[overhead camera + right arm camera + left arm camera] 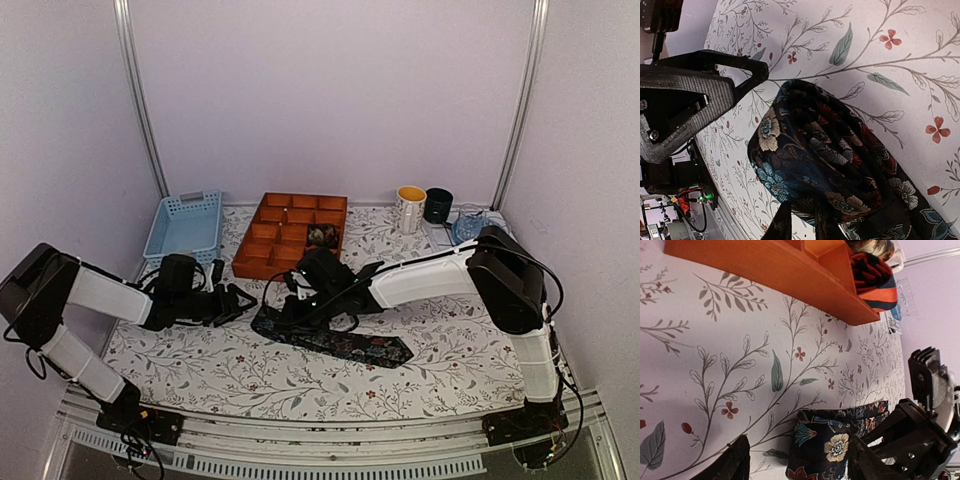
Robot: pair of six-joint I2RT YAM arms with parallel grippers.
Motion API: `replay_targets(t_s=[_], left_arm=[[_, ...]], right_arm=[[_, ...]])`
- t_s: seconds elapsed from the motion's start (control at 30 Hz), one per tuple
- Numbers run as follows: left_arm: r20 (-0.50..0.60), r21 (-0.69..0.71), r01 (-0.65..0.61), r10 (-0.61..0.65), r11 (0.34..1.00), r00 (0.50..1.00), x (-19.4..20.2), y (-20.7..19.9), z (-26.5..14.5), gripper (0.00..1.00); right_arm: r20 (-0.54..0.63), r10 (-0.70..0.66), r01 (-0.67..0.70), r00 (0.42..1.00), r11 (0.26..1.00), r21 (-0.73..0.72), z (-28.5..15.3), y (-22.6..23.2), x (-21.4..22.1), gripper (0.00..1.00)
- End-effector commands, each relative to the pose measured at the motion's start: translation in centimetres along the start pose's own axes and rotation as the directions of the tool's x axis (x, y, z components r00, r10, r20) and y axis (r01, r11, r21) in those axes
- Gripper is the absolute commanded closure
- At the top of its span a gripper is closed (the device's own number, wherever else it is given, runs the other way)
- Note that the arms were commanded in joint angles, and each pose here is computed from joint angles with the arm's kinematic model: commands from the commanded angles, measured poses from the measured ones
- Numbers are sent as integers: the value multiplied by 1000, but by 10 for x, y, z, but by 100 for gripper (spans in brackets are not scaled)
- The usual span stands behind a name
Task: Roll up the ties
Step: Roll the tie at the center of the board.
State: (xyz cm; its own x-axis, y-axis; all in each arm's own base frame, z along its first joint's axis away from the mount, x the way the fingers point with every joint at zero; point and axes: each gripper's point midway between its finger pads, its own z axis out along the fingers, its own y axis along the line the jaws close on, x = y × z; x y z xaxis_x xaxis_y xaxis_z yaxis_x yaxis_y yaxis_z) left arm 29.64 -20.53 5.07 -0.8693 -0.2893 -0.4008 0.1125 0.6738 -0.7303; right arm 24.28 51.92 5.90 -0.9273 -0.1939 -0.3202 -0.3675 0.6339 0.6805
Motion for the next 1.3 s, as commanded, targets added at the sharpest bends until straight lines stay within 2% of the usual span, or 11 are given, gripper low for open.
replay_targets(t_s=[0.0, 0.83, 1.13, 1.27], left_arm=[[-8, 34, -8, 9, 999, 1000, 1, -4, 3, 35], [-136, 172, -10, 34, 985, 990, 24, -21, 33, 38], [-175, 225, -16, 56, 974, 983, 34, -32, 36, 46], [-172, 222, -16, 55, 975, 984, 35, -32, 36, 57]], right_arm=[[-38, 49, -46, 998, 997, 68, 20, -41, 17, 83], [-36, 83, -80, 996, 994, 75, 20, -56, 21, 84], [-39, 89, -86, 995, 994, 72, 22, -58, 22, 84], [-38, 90, -87, 995, 994, 71, 21, -58, 21, 84]])
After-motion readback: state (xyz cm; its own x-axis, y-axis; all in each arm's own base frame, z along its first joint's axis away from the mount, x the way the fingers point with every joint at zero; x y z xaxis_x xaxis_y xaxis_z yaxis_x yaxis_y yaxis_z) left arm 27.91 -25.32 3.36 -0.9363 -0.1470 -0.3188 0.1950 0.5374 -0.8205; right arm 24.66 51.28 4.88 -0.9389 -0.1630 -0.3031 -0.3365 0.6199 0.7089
